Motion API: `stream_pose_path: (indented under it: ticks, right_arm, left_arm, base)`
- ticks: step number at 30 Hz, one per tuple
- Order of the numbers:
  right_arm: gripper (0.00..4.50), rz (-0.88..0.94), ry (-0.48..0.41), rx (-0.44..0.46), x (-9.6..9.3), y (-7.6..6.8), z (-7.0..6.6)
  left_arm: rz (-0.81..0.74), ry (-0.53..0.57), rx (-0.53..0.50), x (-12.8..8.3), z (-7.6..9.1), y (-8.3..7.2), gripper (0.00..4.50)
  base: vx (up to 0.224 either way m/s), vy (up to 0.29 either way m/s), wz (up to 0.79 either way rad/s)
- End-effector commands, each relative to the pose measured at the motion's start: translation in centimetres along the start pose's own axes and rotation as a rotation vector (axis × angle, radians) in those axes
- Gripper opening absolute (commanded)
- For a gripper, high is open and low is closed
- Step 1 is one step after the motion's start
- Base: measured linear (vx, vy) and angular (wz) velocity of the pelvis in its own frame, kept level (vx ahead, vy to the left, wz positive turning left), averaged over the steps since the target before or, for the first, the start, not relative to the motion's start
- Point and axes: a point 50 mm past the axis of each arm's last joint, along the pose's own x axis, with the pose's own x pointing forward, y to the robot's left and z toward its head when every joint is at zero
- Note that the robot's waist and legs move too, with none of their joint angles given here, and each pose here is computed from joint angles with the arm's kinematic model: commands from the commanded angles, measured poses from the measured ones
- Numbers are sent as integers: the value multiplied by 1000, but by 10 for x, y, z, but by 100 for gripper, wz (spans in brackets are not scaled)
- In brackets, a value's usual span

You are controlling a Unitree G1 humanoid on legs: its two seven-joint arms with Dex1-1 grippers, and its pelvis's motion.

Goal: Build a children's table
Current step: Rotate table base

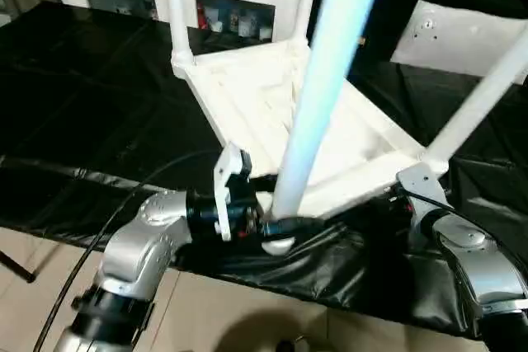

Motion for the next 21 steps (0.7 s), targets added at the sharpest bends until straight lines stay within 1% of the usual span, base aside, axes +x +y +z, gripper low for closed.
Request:
stream_pose_path:
  ticks: [1, 2, 5, 9, 11, 12, 16, 19, 20, 21]
  right_arm:
    - [450, 8, 63, -12, 4, 3, -12]
    - [450, 12, 60, -11, 6, 4, -11]
    - [450, 39, 9, -2, 17, 15, 3]
    - [450, 84, -70, 5, 32, 33, 32]
    - [450, 96, -90, 8, 34, 38, 39]
    - [450, 118, -109, 0, 38, 43, 47]
    - [450, 130, -123, -13, 43, 48, 54]
    - [450, 133, -133, -21, 50, 51, 60]
    - [450, 133, -133, -21, 50, 51, 60]
    - [450, 146, -148, -22, 52, 55, 64]
  left_arm:
    - [-65, -11, -2, 9, 4, -9, 447]
    - [-69, -12, -2, 10, 4, -10, 447]
    - [-79, -14, 6, 13, 6, -12, 447]
    - [-95, -14, 6, 17, 8, -14, 447]
    - [-96, -16, 7, 18, 8, -15, 447]
    - [-99, -17, 8, 20, 9, -16, 447]
    - [-86, -15, 25, 25, 9, -14, 447]
    - [-49, -8, 57, 27, 10, -6, 447]
    - [-48, -7, 58, 27, 10, -6, 447]
    - [-33, -15, 70, 30, 13, -3, 447]
  base:
    - [0, 0, 0]
    - [0, 0, 0]
    - [0, 0, 0]
    - [0, 0, 0]
    - [0, 0, 0]
    - [0, 0, 0]
    - [0, 0, 0]
    - [0, 0, 0]
    - [0, 0, 0]
    - [0, 0, 0]
